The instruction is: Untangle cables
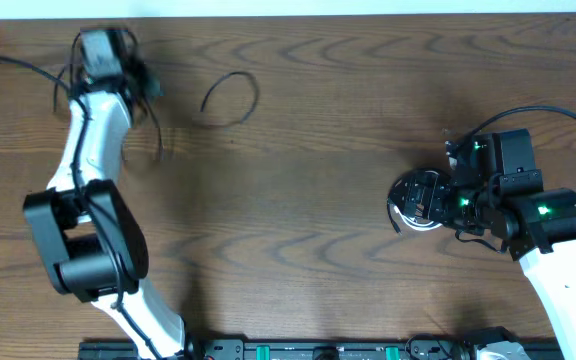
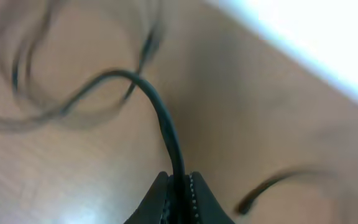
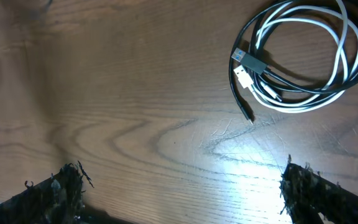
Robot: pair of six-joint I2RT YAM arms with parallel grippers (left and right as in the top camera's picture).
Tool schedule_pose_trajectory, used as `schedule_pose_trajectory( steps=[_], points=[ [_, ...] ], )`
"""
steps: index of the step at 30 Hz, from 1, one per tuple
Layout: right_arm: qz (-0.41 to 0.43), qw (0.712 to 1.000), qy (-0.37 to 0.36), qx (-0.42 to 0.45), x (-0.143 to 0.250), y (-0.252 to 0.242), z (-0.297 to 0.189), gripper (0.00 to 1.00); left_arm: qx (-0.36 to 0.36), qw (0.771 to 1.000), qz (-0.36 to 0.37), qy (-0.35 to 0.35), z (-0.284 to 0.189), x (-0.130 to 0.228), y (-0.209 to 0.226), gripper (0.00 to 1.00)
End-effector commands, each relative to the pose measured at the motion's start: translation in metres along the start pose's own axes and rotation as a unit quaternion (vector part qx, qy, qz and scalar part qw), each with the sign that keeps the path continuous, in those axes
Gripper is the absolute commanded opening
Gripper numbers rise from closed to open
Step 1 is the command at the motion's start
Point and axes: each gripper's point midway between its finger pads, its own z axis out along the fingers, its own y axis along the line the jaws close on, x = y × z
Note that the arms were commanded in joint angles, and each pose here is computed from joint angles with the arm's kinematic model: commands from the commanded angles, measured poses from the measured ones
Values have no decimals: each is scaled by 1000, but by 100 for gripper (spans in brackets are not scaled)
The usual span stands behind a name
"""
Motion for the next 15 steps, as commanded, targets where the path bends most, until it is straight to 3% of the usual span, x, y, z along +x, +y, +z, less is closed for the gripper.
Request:
schedule_pose_trajectory(
  steps=[1, 5, 8, 10, 11, 13, 15],
  points=[
    [-3, 1000, -1, -4, -1, 3, -2, 99, 99, 982, 29, -155, -84, -114, -53, 8],
    [-3, 1000, -1, -4, -1, 3, -2, 99, 104, 955, 47, -275, -143, -187, -60, 7],
    [-3, 1000, -1, -4, -1, 3, -2, 99, 36, 937, 8, -347, -166, -225, -22, 7],
    [-3, 1000, -1, -4, -1, 3, -2, 99, 4, 937, -7, -350, -158, -232, 7, 13],
    [-3, 1000, -1, -4, -1, 3, -2, 99, -9, 941, -11, -337, -148, -229, 20, 35],
    [-3, 1000, -1, -4, -1, 3, -2, 99, -40, 955, -18, -295, -120, -217, 49, 92],
    [-3, 1000, -1, -4, -1, 3, -2, 99, -72, 968, -23, -237, -88, -195, 79, 96]
  ],
)
